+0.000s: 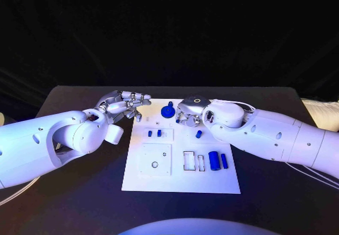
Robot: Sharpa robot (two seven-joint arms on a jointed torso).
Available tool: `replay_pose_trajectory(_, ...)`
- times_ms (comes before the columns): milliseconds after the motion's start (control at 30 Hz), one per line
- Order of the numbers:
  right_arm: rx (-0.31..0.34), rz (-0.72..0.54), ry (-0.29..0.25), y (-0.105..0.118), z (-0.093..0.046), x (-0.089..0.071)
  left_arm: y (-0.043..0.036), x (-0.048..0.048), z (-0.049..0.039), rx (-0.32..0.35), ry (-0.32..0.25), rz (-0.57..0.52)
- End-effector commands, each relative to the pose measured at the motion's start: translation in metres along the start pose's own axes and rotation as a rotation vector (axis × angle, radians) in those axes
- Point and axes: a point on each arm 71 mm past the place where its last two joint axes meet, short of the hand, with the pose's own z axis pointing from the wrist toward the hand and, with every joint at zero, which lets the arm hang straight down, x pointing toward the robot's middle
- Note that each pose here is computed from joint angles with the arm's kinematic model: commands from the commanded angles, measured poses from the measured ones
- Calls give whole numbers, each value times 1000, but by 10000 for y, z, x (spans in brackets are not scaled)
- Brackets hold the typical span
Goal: Assemble the parts on the task board
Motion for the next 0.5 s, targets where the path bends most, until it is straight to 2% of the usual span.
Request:
replay_pose_trajectory(33, 10, 19, 78, -75, -42, 205, -9, 19, 3, 6, 7, 1)
replay_pose_trajectory(500, 21, 42, 91, -144, -48, 254, -9, 17, 1, 5, 6, 1)
